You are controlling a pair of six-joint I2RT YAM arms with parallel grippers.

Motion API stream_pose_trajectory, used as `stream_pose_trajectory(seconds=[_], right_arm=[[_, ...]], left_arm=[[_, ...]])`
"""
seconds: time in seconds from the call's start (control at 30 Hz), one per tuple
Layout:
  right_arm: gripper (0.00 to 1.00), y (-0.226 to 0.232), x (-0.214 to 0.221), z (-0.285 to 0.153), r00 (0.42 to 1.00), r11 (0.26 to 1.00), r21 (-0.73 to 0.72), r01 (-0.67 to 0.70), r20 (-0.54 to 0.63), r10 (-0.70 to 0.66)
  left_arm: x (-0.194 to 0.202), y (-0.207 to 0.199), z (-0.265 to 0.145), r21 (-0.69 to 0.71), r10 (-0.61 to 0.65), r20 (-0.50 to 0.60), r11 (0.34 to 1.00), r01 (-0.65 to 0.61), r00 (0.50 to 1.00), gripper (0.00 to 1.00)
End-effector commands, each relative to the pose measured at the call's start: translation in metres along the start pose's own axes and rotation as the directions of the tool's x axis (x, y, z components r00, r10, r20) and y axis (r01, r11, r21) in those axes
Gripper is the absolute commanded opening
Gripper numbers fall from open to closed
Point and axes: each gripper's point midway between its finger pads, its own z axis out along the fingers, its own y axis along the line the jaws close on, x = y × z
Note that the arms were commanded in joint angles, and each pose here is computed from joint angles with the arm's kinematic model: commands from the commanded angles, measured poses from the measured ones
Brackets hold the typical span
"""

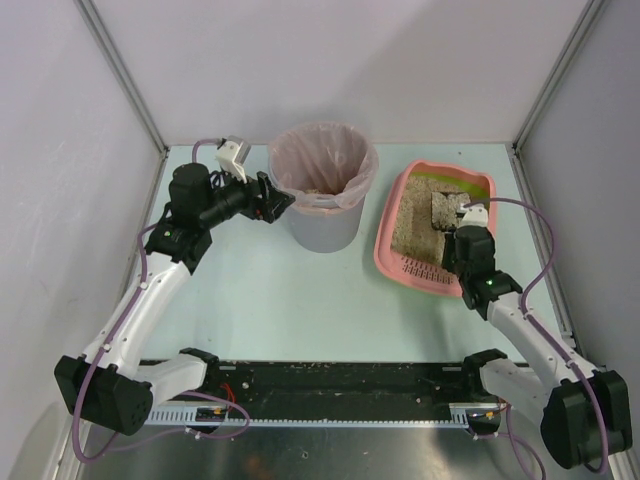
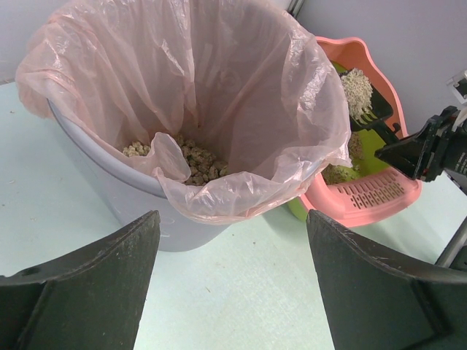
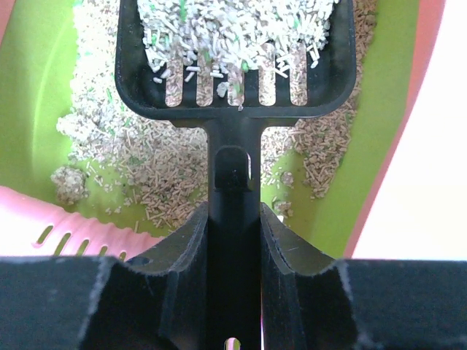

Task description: Clean the litter box

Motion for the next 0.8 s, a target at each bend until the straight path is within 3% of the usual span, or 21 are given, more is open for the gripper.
stream_pose_trajectory(seconds=[0.0, 0.07, 0.1, 0.37, 0.47, 0.77], right_arm=[[0.00, 0.003, -0.019, -0.002, 0.996, 1.000, 0.011, 0.016, 0.090, -0.017], [0.00, -0.020, -0.016, 0.003, 0.995, 0.997, 0.049, -0.067, 0.073, 0.064], [0.00, -0.009, -0.018, 0.003, 0.994, 0.996, -0.025, -0.086, 0.071, 0.087], [0.00, 0.003, -0.015, -0.006, 0.997, 1.000, -0.013, 0.003, 0.082, -0.002], [0.00, -0.006, -0.012, -0.005, 0.996, 0.999, 0.040, -0.034, 0.084, 0.031], [0.00, 0.017, -0.014, -0.011, 0.992, 0.998, -0.029, 0.064, 0.112, -0.061]], left_arm=[[-0.004, -0.005, -0.002, 0.026, -0.002, 0.015, 1.000, 0.002, 1.000, 0.86], [-0.004, -0.005, -0.002, 0.029, -0.002, 0.014, 1.000, 0.002, 1.000, 0.86], [-0.004, -0.005, -0.003, 0.027, -0.002, 0.015, 1.000, 0.002, 1.000, 0.86], [-0.005, -0.007, -0.003, 0.041, -0.010, 0.013, 0.999, 0.009, 1.000, 0.86], [-0.004, -0.006, -0.003, 0.041, -0.013, 0.011, 0.999, 0.013, 1.000, 0.86], [-0.005, -0.003, -0.003, 0.037, -0.018, 0.013, 0.999, 0.018, 1.000, 0.86]])
